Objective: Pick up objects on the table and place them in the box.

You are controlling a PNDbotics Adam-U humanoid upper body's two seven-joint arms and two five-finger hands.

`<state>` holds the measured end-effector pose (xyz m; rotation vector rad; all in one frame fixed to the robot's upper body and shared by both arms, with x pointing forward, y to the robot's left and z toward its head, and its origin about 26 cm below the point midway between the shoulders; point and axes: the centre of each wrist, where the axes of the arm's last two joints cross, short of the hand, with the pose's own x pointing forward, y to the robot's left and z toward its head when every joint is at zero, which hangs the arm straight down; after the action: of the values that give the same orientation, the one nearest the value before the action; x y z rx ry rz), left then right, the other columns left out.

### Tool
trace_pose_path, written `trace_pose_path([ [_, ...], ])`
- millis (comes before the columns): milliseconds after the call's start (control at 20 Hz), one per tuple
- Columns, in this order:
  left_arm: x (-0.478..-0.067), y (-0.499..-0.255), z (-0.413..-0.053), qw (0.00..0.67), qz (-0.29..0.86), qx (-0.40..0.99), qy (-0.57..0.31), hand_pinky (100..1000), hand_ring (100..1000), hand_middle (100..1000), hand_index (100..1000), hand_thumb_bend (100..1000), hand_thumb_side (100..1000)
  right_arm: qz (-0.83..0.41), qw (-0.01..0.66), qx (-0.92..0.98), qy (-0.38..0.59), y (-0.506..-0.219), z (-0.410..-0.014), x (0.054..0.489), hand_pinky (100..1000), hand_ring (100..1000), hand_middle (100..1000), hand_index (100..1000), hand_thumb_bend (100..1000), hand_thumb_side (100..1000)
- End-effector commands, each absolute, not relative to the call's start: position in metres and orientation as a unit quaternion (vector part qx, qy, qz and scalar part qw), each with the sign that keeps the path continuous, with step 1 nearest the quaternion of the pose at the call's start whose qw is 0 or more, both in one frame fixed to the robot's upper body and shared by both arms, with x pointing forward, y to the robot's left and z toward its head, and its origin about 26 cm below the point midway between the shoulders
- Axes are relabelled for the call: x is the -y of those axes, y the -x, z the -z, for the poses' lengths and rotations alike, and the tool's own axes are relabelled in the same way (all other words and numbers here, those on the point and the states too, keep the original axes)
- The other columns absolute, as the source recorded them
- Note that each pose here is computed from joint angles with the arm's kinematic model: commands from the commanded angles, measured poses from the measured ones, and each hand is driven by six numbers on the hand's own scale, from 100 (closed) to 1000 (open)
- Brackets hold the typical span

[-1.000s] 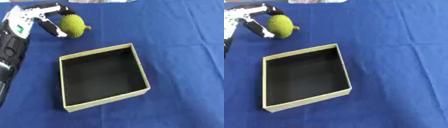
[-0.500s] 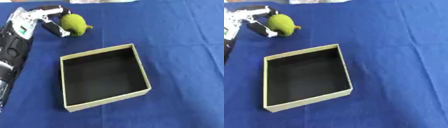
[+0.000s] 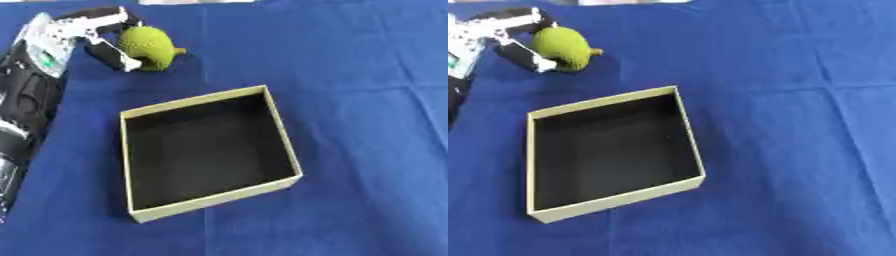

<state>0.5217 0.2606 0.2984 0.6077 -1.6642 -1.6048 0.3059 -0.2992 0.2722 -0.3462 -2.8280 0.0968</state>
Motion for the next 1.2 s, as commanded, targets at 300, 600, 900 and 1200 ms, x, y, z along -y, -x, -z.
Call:
trace_pose_path([
  [300, -0.272, -0.515, -0.326, 0.300, 0.613, 0.680, -0.267, 487, 415, 434, 579, 543, 100, -0.038, 0.136, 0.982, 0.126, -0.301, -0.278, 0.302, 741, 671, 473, 661, 100, 612],
  [600, -0.268, -0.507, -0.348, 0.251, 0.573, 0.725, -0.288, 478, 406, 429, 578, 593, 100, -0.041, 0.138, 0.981, 0.129, -0.301, -0.277, 0.303, 740, 670, 473, 661, 100, 601],
  [900, -0.261, -0.500, -0.364, 0.205, 0.566, 0.742, -0.293, 456, 394, 417, 565, 626, 100, -0.044, 0.140, 0.980, 0.132, -0.301, -0.276, 0.305, 740, 670, 473, 661, 100, 587],
  [1200, -0.252, -0.492, -0.383, 0.173, 0.556, 0.760, -0.288, 449, 390, 410, 558, 647, 100, -0.049, 0.141, 0.979, 0.137, -0.300, -0.276, 0.307, 739, 669, 474, 661, 100, 573],
])
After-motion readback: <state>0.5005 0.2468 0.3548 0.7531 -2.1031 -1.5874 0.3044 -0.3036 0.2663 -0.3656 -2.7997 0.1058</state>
